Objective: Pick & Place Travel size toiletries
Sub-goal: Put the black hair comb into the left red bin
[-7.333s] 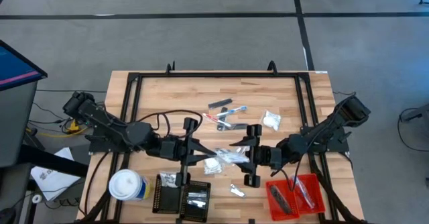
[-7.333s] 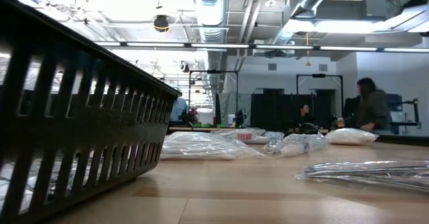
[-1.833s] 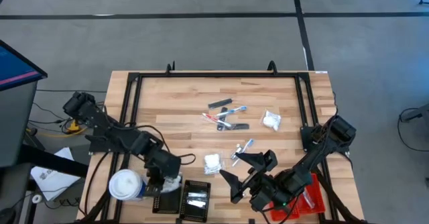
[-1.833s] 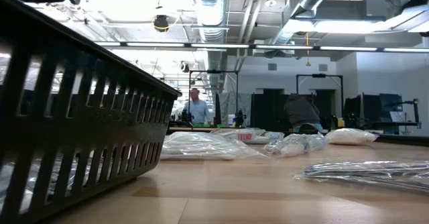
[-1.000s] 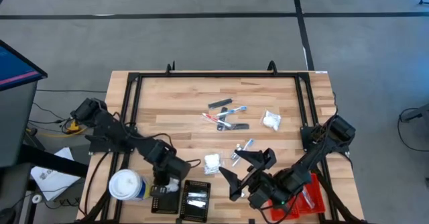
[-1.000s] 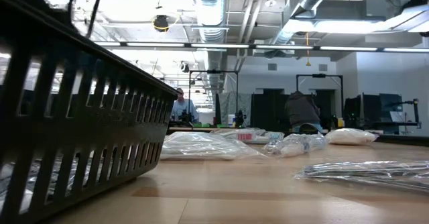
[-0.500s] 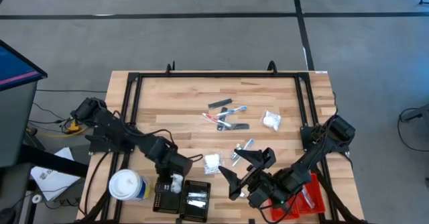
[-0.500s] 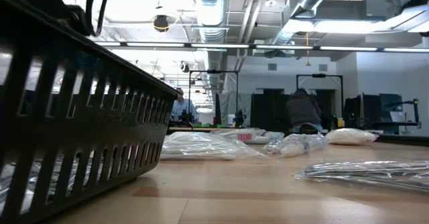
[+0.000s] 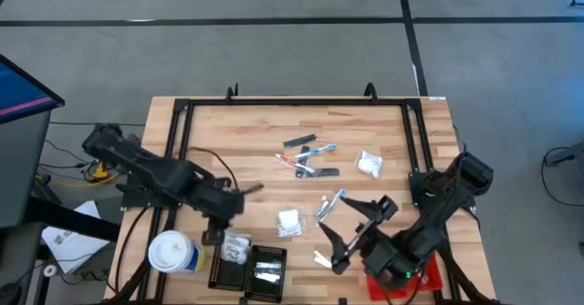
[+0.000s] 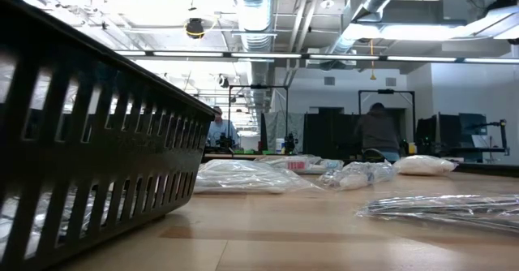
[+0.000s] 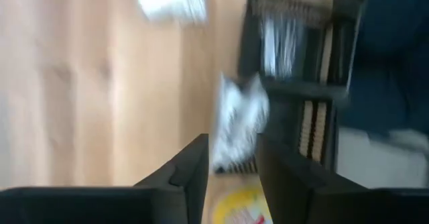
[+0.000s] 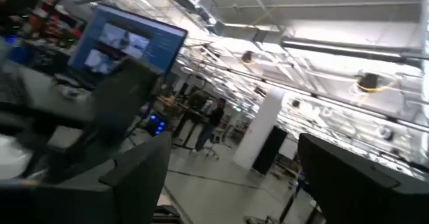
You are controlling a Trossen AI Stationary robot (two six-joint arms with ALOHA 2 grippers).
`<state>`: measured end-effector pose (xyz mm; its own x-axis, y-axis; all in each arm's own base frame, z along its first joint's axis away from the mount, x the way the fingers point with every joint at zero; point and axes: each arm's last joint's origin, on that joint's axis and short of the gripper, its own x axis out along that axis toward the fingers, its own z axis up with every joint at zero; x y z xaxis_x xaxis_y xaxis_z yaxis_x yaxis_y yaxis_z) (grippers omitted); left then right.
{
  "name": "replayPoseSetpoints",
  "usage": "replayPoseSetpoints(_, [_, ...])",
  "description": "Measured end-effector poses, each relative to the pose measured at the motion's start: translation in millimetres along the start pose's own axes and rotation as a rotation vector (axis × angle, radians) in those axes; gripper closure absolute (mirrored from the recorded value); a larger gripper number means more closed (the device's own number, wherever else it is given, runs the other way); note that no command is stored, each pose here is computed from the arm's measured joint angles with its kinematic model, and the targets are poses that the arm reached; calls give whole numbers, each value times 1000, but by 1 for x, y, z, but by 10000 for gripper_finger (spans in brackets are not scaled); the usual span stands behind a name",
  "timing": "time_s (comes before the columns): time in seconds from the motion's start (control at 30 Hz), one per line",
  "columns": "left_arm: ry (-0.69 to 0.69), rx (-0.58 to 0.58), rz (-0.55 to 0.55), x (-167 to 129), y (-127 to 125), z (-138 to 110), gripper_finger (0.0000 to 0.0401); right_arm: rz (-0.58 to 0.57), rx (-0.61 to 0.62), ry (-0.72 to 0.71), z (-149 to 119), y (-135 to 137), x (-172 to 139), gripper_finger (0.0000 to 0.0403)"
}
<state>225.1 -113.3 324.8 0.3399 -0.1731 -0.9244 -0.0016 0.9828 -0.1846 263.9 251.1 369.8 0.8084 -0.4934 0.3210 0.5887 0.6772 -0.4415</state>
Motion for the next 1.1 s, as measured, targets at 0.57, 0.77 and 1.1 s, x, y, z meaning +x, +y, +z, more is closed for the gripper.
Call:
replayPoseSetpoints(0.57, [-710, 197, -133, -34, 10, -19, 289, 605, 361, 55, -44, -32, 60, 120])
replayPoseSetpoints(0.77, [-855, 310, -125, -13, 8, -15, 289, 934, 507, 190, -59, -63, 72, 121])
replayPoseSetpoints(1.1, [-1162, 459, 41, 17, 20, -17, 289, 564, 638, 391, -98, -104, 64, 121])
